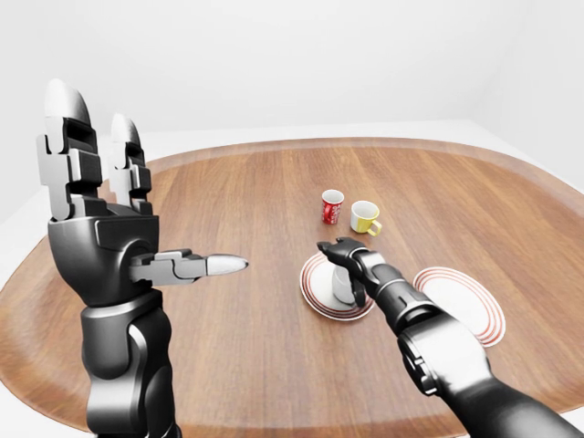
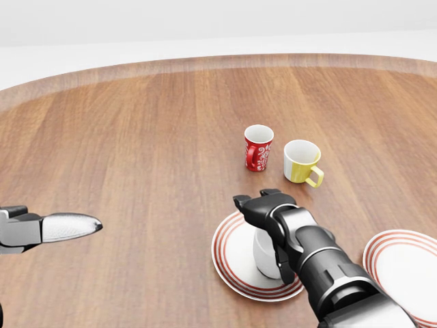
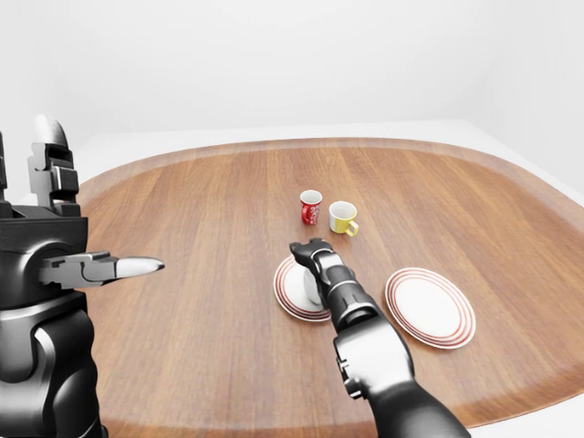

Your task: Put the white mug on the left plate.

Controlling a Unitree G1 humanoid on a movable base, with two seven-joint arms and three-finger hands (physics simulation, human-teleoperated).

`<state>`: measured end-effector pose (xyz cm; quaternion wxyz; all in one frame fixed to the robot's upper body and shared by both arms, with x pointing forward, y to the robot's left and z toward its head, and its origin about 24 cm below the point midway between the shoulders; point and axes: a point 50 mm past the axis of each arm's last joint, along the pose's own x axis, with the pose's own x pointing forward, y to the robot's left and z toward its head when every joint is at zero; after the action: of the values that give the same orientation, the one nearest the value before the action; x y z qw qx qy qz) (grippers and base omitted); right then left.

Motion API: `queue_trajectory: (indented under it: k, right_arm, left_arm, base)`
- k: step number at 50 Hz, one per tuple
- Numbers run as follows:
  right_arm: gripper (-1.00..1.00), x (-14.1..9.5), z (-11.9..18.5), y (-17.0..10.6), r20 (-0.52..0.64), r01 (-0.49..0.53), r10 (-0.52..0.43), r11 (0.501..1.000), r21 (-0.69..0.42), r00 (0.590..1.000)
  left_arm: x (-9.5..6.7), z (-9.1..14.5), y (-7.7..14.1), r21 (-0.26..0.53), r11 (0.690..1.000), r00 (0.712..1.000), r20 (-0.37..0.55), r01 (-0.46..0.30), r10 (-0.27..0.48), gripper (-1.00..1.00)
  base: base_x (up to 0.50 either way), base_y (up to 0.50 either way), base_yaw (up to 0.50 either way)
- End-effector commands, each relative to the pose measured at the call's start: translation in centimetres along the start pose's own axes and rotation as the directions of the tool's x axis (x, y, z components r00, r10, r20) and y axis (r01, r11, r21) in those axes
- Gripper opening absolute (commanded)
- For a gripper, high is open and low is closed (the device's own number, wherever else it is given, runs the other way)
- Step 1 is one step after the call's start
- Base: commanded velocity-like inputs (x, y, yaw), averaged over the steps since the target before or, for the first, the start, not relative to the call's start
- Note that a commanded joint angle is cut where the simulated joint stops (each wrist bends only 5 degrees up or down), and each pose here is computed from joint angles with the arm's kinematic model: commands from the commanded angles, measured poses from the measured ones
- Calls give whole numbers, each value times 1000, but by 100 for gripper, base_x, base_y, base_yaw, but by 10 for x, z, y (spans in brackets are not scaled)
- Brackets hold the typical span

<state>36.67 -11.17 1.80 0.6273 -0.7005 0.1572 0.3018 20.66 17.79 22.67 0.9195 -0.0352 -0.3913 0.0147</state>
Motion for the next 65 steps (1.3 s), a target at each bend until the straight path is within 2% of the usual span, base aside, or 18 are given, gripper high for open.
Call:
queue_trajectory:
  k: [1,6,19,26,29,31,32,33,34,37,39,41,43,48,56,60,63,65]
  right_arm:
    - [100,-4,-6,-22,-23,44,-45,998,-50,999]
    - [100,-6,-7,-34,-22,68,-69,997,-48,997]
    - [100,-8,-6,-42,-18,91,-92,995,-47,996]
    - [100,-10,2,-47,43,71,-75,993,92,996]
    - [100,-14,11,-49,144,-5,-31,970,244,989]
    - [100,-22,28,-56,311,-109,-12,923,369,950]
    - [100,-27,35,-61,374,-132,-28,909,396,927]
    - [100,-42,46,-81,442,-99,-195,823,559,876]
    - [100,-55,50,-96,453,-95,-285,753,651,845]
    - [100,-86,59,-130,545,-80,-466,705,705,697]
    - [100,-90,59,-136,572,-108,-484,694,712,662]
    - [100,-88,58,-137,581,-126,-476,692,710,661]
    - [100,-76,52,-129,565,-154,-416,693,705,713]
    - [100,-62,43,-118,549,-210,-367,656,725,751]
    - [100,-69,31,-112,538,-198,-424,622,758,729]
    - [100,-70,23,-105,529,-209,-451,587,783,719]
    - [100,-81,21,-98,529,-179,-491,594,784,692]
    - [100,-96,18,-101,509,-135,-576,568,812,640]
  left_arm:
    - [-1,0,-1,-6,1000,1000,0,3,-3,100]
    - [0,1,-1,-6,1000,1000,3,3,-3,100]
    - [0,2,-1,-8,1000,1000,9,5,-5,100]
    - [0,1,-1,-6,1000,1000,8,5,-5,100]
    - [1,2,-1,-6,1000,1000,9,4,-4,100]
    - [1,2,-1,-6,1000,1000,9,4,-4,100]
    - [0,1,-1,-5,1000,1000,8,5,-5,100]
    - [0,2,-1,-6,1000,1000,8,5,-5,100]
    - [0,1,-1,-5,1000,1000,7,5,-5,100]
    - [1,2,-1,-5,1000,1000,11,3,-3,100]
    - [0,2,-1,-6,1000,1000,8,4,-4,100]
    - [0,2,-2,-7,1000,1000,8,6,-6,100]
    - [0,1,-1,-5,1000,1000,8,4,-4,100]
    - [-1,-1,-2,-4,1000,1000,-7,7,-7,100]
    - [0,1,-1,-3,1000,1000,4,5,-5,100]
    - [0,1,-1,-2,1000,1000,5,5,-5,100]
    - [1,1,0,-1,1000,1000,8,3,-3,100]
    - [1,3,0,-1,1000,1000,14,1,-1,100]
  base:
    - [0,0,0]
    - [0,0,0]
    - [0,0,0]
    - [0,0,0]
    - [0,0,0]
    - [0,0,0]
    - [0,0,0]
    - [0,0,0]
    - [0,0,0]
    - [0,0,0]
    - [0,0,0]
    - [0,0,0]
    - [0,0,0]
    - [0,0,0]
    - [0,0,0]
    - [0,0,0]
    - [0,0,0]
    - [0,0,0]
